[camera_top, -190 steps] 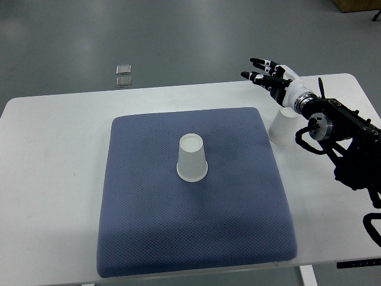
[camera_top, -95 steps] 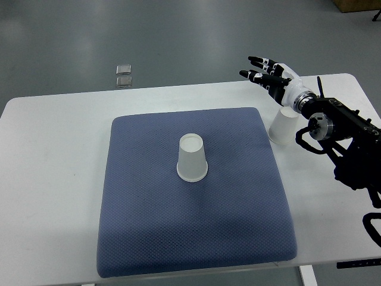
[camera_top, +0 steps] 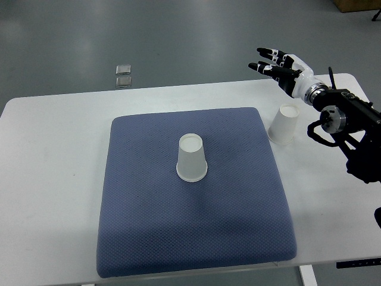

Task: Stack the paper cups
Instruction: 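Lift and open the right hand, then lower it over the cup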

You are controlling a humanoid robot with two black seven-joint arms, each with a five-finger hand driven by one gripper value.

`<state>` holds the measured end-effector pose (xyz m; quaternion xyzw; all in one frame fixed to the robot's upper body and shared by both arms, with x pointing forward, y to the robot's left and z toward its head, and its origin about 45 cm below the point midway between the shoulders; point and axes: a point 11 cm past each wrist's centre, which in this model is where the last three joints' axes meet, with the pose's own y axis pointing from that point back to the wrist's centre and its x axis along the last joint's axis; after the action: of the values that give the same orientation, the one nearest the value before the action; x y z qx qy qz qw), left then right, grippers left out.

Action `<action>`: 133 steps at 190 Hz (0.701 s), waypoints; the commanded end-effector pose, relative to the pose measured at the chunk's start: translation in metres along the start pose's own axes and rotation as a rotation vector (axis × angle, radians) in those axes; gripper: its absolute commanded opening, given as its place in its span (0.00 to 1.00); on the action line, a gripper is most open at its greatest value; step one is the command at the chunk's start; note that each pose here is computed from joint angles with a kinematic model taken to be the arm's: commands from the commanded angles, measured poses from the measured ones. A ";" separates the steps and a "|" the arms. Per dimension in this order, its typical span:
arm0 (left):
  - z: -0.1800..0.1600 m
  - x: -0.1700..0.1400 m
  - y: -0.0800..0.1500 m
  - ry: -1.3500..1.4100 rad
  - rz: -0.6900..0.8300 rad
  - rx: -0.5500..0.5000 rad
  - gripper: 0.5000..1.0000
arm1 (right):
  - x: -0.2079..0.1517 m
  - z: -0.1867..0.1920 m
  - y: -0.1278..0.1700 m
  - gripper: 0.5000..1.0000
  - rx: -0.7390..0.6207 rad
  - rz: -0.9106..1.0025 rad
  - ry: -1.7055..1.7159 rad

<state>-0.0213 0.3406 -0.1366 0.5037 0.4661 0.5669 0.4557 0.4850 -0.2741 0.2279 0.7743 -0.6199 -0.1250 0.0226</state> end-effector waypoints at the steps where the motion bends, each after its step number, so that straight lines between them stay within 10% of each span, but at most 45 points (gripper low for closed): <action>1: 0.000 0.000 0.000 0.000 0.000 0.000 1.00 | 0.006 -0.006 0.002 0.83 0.000 -0.019 0.079; 133: 0.000 0.000 0.000 0.000 0.000 0.000 1.00 | 0.017 0.005 0.023 0.83 -0.176 -0.272 1.106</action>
<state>-0.0212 0.3406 -0.1366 0.5037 0.4661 0.5670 0.4557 0.4681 -0.2971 0.2320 0.8011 -0.4270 0.2174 0.3586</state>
